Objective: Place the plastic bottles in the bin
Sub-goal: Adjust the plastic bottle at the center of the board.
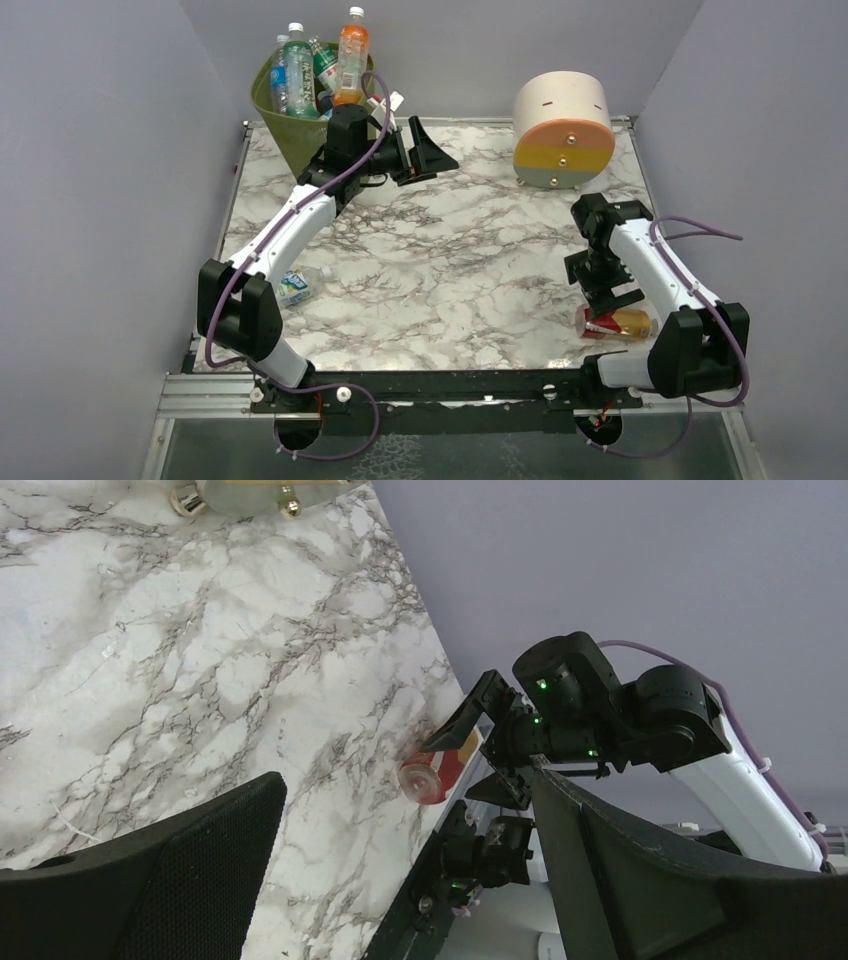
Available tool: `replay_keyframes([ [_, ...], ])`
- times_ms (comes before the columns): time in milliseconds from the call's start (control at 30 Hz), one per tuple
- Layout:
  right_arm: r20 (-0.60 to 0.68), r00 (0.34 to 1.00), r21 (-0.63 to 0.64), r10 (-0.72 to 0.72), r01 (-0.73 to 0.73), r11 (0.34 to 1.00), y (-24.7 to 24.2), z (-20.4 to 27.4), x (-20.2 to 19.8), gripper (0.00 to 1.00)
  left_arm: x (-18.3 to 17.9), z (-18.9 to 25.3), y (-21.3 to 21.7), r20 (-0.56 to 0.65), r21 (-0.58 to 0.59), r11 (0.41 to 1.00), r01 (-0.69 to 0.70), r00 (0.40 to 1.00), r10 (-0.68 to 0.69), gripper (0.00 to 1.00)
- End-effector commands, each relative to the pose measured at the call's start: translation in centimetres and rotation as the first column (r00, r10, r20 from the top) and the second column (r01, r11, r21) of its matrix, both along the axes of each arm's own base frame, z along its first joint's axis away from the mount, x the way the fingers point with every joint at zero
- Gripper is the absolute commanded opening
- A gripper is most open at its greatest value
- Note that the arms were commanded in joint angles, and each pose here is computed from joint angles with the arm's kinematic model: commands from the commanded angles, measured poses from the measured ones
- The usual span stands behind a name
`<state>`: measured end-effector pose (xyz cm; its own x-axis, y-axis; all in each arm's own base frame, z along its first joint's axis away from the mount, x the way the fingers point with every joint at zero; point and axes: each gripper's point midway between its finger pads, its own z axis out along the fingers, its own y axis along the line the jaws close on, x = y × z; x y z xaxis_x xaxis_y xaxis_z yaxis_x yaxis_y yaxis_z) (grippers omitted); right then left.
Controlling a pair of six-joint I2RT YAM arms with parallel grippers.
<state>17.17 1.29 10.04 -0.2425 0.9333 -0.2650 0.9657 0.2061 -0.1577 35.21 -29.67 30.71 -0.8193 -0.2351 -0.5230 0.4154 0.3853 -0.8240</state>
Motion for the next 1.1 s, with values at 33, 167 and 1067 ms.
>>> replay_keyframes([
  [33, 0.037, 0.992, -0.037, -0.122, 0.124, 0.992, -0.6, 0.1, 0.0, 0.99, -0.8, 1.3, -0.1, 0.054, -0.027, 0.999, 0.039, 0.998, -0.038, 0.99],
  [167, 0.038, 0.989, -0.042, -0.146, 0.147, 0.988, -0.6, -0.1, -0.2, 0.99, -0.8, 1.0, 0.0, 0.05, -0.021, 0.999, 0.042, 0.998, -0.041, 0.99],
  [1067, 0.032, 0.915, -0.056, -0.402, 0.403, 0.914, -0.5, -2.8, -3.7, 0.99, -0.3, -0.4, 0.4, 0.025, 0.001, 0.999, 0.051, 0.998, -0.051, 0.99],
])
